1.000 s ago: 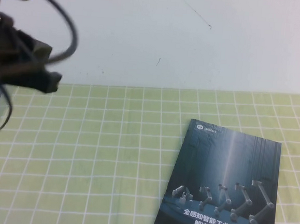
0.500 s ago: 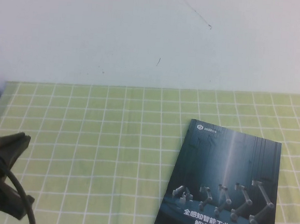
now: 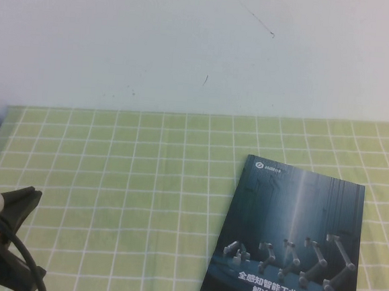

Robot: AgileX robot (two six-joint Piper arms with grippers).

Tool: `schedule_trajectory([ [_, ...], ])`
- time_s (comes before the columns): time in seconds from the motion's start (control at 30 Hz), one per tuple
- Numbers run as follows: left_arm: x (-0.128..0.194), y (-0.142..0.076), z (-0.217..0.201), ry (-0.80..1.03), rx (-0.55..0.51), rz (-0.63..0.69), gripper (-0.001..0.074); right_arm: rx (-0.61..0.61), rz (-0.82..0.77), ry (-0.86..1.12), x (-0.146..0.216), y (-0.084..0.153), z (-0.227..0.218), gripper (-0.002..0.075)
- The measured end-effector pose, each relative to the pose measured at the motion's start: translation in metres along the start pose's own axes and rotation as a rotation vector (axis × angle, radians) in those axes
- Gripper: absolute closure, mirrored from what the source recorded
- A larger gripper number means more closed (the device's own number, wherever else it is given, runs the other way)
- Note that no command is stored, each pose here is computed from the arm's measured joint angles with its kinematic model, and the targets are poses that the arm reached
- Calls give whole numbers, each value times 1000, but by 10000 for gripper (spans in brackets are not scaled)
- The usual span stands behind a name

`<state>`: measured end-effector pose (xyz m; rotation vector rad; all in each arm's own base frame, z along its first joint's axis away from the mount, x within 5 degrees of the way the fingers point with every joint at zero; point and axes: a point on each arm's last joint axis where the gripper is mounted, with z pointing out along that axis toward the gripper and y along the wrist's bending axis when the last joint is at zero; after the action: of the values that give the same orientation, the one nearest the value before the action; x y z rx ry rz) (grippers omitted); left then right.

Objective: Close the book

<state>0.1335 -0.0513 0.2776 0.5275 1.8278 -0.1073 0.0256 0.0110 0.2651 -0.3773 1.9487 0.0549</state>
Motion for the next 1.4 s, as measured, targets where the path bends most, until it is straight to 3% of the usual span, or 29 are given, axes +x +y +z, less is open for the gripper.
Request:
schedule_trajectory([
  [0.5,1,1,-5,6,-6,3,738,-4,3,-1,0,0,0,729],
  [1.0,36,8,-93,97,-233,-171,738,-10,10,-3,0,1,0,729],
  [1.2,64,4,-87,33,-308,-250,738,-12,12,-3,0,1,0,729],
  [1.4,117,-5,-58,-58,-325,-285,738,-12,12,-3,0,1,0,729],
])
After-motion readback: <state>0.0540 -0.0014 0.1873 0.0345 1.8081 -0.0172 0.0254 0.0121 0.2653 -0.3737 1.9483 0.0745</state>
